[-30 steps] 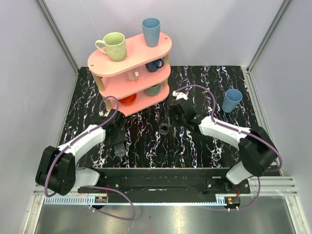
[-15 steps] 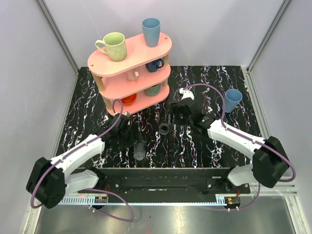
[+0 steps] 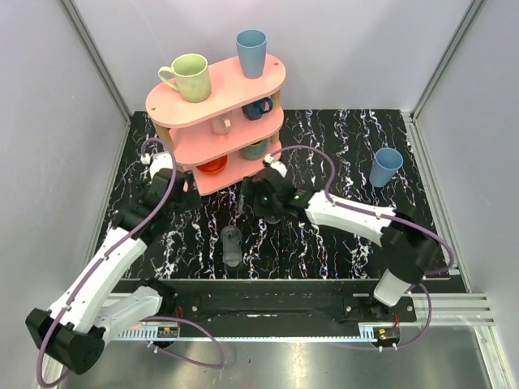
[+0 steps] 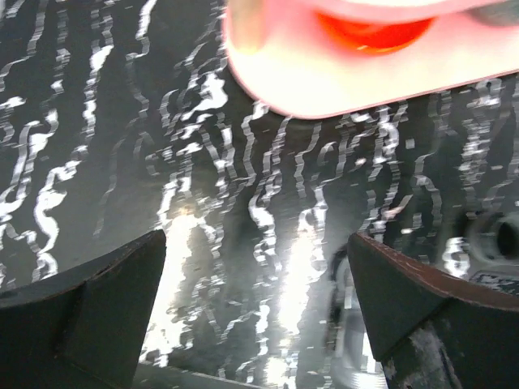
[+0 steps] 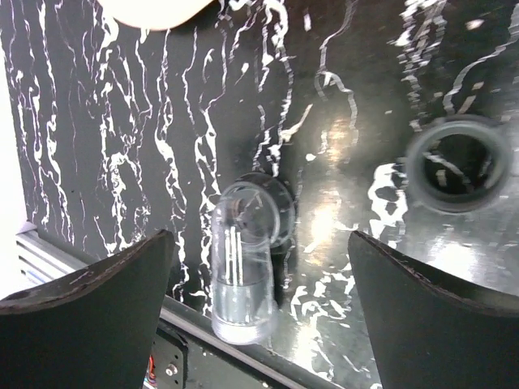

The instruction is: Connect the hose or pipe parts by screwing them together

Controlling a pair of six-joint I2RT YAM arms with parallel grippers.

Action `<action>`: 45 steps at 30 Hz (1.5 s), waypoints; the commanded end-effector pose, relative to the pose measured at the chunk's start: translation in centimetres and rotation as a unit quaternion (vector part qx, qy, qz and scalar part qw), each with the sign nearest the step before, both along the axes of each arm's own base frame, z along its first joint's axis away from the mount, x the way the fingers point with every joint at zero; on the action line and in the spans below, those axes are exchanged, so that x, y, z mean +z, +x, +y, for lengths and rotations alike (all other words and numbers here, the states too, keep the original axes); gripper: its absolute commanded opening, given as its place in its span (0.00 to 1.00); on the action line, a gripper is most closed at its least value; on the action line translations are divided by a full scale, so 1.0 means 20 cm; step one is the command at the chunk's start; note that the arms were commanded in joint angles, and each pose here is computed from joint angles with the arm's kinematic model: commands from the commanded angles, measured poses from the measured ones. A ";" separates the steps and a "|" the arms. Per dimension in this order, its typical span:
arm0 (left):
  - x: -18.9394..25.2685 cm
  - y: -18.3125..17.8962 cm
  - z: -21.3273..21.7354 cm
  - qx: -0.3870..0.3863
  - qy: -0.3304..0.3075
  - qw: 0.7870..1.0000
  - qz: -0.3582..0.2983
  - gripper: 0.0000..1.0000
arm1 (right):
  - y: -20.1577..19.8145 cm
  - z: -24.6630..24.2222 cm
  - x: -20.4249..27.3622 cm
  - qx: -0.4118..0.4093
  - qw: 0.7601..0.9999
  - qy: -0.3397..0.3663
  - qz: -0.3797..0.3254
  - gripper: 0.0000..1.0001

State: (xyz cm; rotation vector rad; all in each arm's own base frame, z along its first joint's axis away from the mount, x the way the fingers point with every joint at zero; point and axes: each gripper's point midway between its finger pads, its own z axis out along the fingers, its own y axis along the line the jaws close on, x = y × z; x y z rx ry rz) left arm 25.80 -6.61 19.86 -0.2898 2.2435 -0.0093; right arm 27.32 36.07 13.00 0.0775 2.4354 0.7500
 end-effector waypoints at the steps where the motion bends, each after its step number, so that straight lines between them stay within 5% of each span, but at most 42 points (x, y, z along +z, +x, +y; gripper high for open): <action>1: -0.03 -0.09 0.22 0.035 0.091 0.995 -0.018 0.99 | -0.02 0.18 0.03 -0.006 1.000 0.003 0.016 0.99; 8: 0.09 -0.16 0.37 0.106 0.103 0.986 -0.078 0.99 | -0.09 0.32 -0.17 0.010 0.996 -0.073 0.042 0.95; 21: 0.07 -0.15 0.35 0.092 0.095 0.988 -0.076 0.99 | -0.23 0.35 -0.38 0.114 0.981 -0.149 0.059 0.79; 30: 0.05 -0.13 0.27 0.045 0.084 0.993 -0.065 0.99 | -0.25 0.21 -0.32 0.189 0.962 -0.197 0.003 0.39; 37: 0.06 -0.15 -0.02 -0.088 -0.015 0.995 -0.045 0.90 | -0.22 0.09 -0.16 0.227 0.947 -0.208 -0.095 0.27; 45: 0.11 -0.29 -0.34 -0.210 -0.170 0.962 -0.028 0.86 | -0.23 -0.02 0.15 0.223 0.937 -0.127 -0.238 0.24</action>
